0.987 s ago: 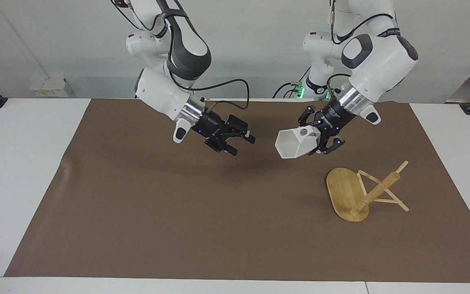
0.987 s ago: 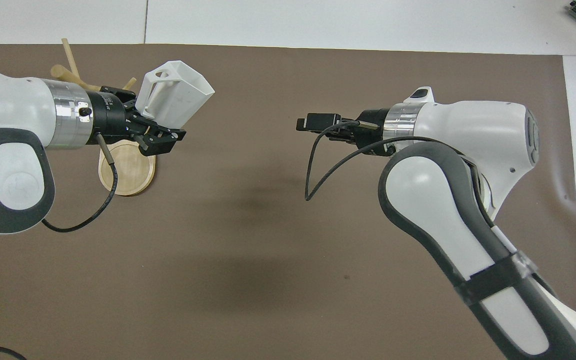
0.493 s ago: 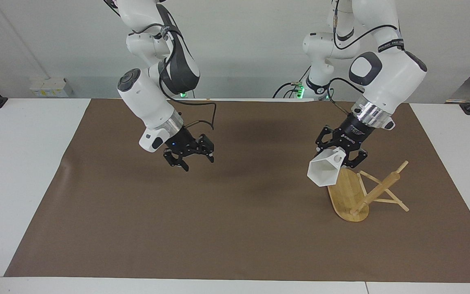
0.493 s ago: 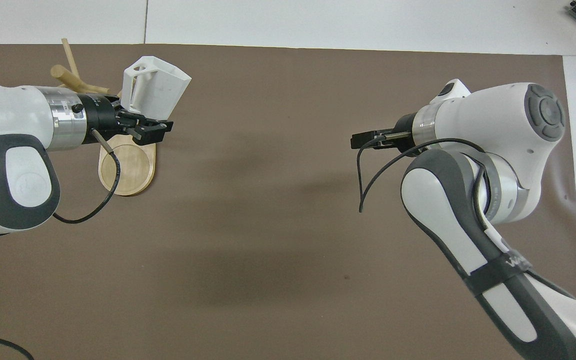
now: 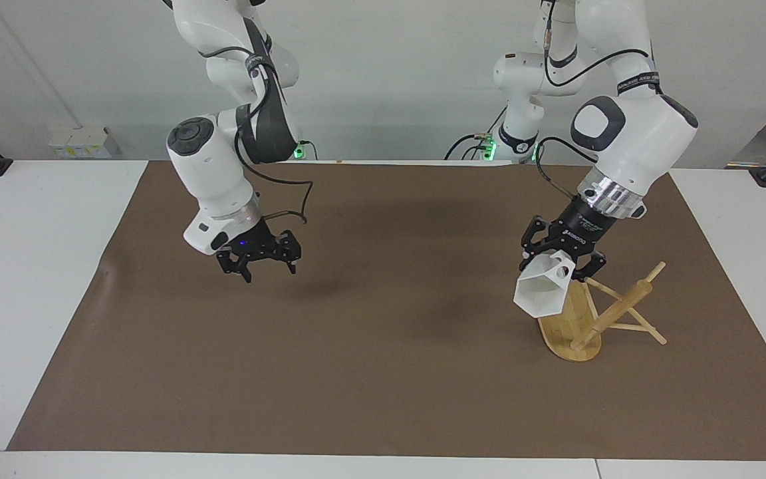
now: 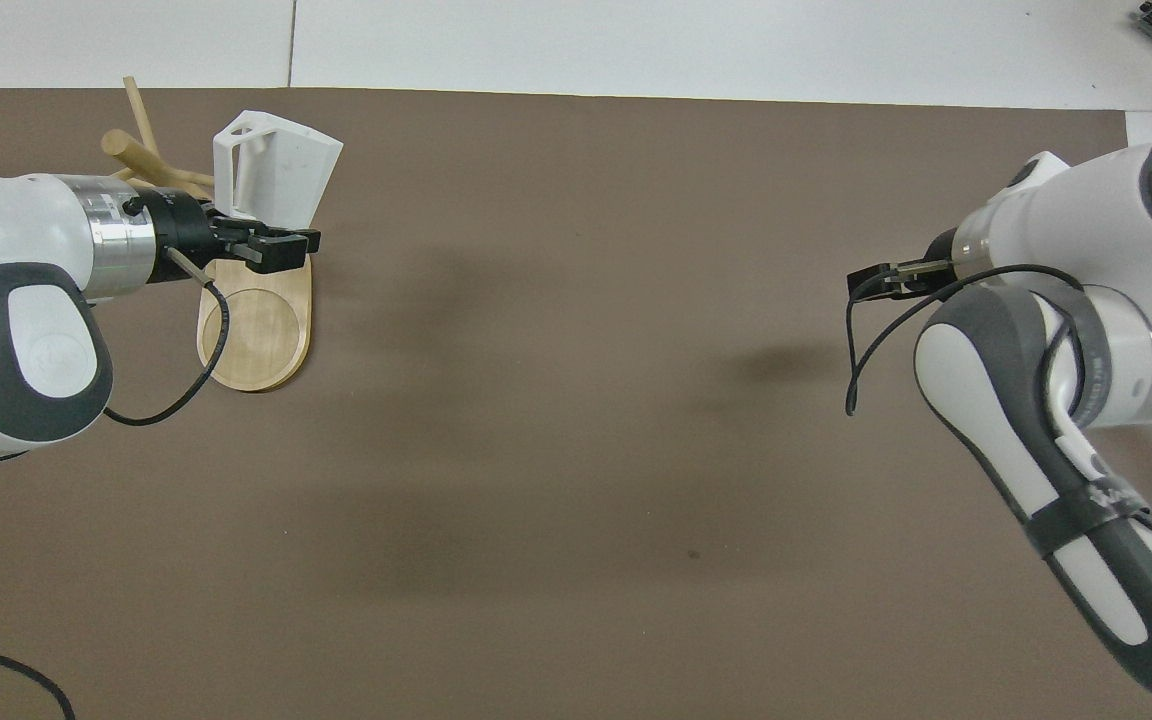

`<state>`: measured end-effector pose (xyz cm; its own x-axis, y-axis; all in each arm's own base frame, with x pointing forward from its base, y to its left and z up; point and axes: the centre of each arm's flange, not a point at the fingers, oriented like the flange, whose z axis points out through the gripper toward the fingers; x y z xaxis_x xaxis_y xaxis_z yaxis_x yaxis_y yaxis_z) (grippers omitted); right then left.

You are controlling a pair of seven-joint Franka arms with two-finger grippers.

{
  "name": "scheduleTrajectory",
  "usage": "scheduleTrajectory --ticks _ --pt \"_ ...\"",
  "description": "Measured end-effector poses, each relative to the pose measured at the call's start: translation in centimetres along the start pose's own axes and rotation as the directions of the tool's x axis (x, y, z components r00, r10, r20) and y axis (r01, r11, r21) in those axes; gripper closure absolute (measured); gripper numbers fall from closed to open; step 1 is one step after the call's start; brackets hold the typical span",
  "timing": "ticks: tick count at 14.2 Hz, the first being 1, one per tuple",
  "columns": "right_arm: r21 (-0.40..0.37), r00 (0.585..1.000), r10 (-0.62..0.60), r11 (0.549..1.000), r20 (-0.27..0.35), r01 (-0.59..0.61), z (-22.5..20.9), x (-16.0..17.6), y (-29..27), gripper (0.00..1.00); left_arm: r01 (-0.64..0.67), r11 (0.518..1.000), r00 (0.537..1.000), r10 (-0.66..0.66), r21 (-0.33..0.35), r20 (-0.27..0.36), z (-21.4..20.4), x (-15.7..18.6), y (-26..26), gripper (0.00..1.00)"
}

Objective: Hang cup on rack
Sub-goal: 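Lower the cup handle onto a rack peg with the left gripper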

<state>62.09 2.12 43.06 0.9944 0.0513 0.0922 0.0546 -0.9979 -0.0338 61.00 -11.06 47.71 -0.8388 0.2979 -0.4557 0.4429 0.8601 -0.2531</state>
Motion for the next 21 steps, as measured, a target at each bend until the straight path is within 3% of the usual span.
scheduleTrajectory --ticks 6,12,21 --pt "-0.009 0.998 0.065 0.998 -0.017 -0.066 -1.1 -0.3 4.1 0.0 0.158 0.987 0.987 -0.158 -0.028 0.018 0.5 1.1 1.5 0.33" --pt "-0.017 0.995 0.084 0.996 -0.059 -0.085 -4.0 -0.7 5.2 0.0 0.206 0.977 0.978 -0.204 -0.051 0.034 1.2 2.1 2.8 0.33" --pt "-0.018 0.995 0.081 0.996 -0.062 -0.082 -4.3 -0.8 5.0 0.0 0.237 0.97 0.971 -0.237 -0.06 0.008 2.1 3.7 4.4 0.33"
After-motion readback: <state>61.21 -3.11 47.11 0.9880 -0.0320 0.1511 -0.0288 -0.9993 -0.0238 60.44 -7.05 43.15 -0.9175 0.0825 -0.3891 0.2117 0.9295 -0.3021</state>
